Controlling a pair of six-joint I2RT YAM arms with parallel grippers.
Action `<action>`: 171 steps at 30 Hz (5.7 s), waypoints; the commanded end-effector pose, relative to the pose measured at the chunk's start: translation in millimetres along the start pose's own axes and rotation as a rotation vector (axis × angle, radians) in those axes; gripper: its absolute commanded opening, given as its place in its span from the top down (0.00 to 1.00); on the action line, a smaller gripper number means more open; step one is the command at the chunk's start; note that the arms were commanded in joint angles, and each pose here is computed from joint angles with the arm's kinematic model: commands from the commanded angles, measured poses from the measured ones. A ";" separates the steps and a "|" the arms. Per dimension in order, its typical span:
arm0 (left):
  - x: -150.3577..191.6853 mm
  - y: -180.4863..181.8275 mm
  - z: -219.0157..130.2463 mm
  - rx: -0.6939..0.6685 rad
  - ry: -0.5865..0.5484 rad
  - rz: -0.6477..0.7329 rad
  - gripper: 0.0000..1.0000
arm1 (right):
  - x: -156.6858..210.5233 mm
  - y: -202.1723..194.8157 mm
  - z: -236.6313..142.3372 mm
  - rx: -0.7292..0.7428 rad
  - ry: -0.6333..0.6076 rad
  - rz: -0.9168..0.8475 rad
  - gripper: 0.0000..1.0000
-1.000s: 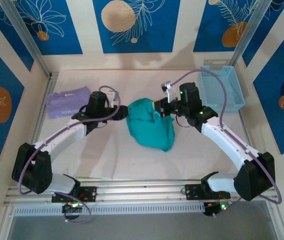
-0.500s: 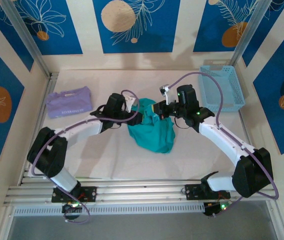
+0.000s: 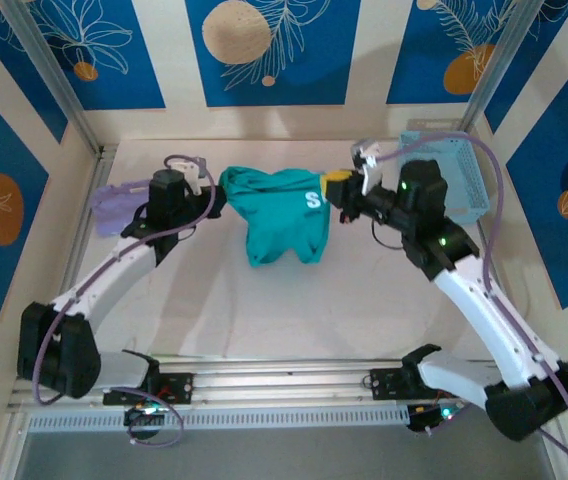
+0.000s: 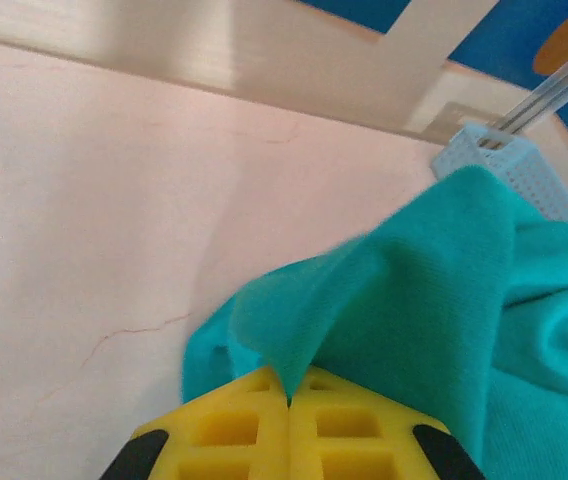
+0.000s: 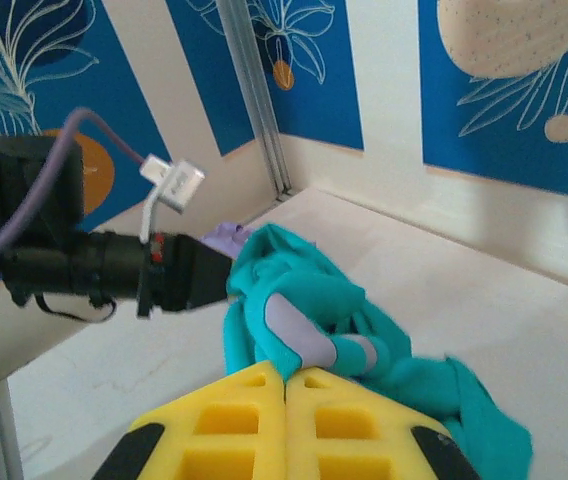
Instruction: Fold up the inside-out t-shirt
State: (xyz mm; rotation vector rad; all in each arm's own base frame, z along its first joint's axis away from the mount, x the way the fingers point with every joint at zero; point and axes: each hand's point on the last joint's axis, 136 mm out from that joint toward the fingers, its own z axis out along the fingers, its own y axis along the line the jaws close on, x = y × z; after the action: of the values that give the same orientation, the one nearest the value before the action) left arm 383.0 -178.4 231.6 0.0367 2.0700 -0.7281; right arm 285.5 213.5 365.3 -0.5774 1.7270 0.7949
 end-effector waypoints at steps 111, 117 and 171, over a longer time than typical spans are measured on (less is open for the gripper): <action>62.0 -15.6 -34.5 0.007 0.045 0.004 1.00 | 257.2 -14.6 66.3 0.262 0.709 0.182 0.49; 60.5 -18.9 -35.9 0.020 0.045 0.003 1.00 | 274.1 -15.2 108.4 0.234 0.684 0.132 0.42; 30.0 -130.8 -7.4 0.307 0.130 0.300 1.00 | 97.8 -52.5 7.6 0.294 0.338 -0.081 1.00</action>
State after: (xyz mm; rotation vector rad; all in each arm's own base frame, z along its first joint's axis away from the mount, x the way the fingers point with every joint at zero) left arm 334.3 -281.7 178.5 0.6365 2.2071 -0.6379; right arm 296.4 208.1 206.1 -0.5922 2.2156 0.5373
